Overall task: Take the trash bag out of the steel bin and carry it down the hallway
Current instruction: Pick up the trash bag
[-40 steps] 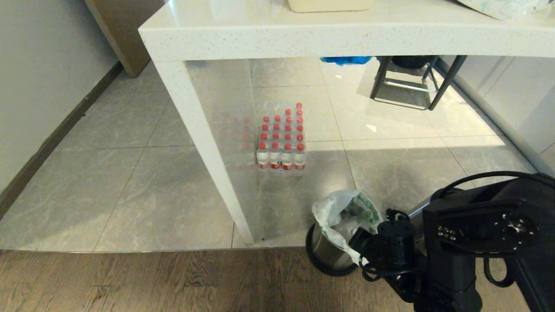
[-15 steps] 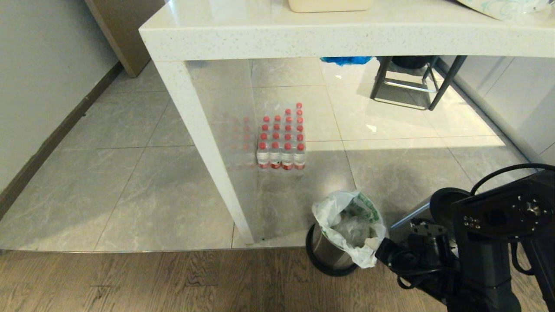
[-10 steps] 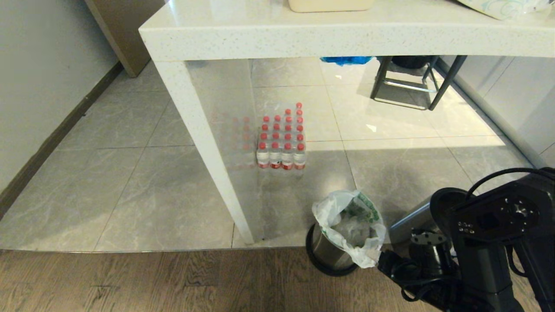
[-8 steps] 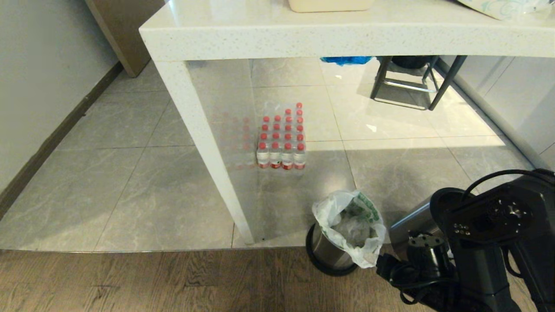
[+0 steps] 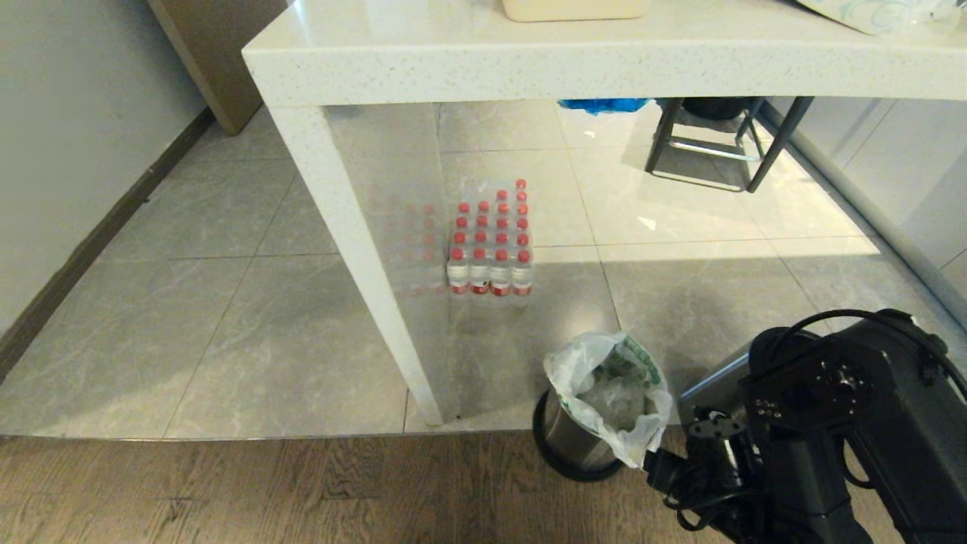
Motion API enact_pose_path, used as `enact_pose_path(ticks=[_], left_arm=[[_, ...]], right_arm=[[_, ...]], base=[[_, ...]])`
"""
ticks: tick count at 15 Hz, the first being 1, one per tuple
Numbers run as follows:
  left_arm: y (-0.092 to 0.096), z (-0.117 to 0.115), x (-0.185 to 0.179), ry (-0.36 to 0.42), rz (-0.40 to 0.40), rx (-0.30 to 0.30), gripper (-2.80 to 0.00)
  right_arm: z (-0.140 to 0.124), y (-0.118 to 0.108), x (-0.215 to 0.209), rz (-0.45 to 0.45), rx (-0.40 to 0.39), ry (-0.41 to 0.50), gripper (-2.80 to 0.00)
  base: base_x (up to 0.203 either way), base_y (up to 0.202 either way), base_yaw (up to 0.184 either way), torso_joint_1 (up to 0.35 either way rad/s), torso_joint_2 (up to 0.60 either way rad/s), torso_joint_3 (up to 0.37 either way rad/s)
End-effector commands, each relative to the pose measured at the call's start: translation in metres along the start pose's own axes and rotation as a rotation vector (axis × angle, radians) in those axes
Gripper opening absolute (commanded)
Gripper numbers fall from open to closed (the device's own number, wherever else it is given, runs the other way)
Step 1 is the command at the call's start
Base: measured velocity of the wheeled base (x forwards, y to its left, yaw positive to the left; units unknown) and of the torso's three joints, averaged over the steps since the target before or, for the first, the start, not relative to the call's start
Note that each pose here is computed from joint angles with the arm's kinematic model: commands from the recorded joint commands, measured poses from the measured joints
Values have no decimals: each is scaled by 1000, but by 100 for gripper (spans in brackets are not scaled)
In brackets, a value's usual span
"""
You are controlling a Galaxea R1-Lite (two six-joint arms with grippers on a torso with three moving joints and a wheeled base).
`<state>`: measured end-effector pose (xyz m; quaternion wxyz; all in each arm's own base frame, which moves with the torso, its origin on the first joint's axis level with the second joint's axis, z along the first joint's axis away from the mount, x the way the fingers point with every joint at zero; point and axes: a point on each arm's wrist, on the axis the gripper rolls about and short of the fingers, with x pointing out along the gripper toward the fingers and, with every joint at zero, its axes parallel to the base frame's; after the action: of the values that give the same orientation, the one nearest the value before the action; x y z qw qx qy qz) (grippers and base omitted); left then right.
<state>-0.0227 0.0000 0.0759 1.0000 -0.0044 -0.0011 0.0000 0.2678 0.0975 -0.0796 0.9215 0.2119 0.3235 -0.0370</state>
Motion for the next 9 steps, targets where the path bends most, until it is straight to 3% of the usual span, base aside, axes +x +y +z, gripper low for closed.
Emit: enact_pose_path(ticks=[1, 9], left_arm=[[0, 0, 0, -1, 0, 0, -280], [0, 0, 0, -1, 0, 0, -280]], right_arm=[[-1, 3, 12, 6, 13, -29, 0], [19, 22, 30, 59, 111, -151, 0]], base=[[0, 0, 0, 0, 0, 0], [0, 0, 0, 0, 0, 0]])
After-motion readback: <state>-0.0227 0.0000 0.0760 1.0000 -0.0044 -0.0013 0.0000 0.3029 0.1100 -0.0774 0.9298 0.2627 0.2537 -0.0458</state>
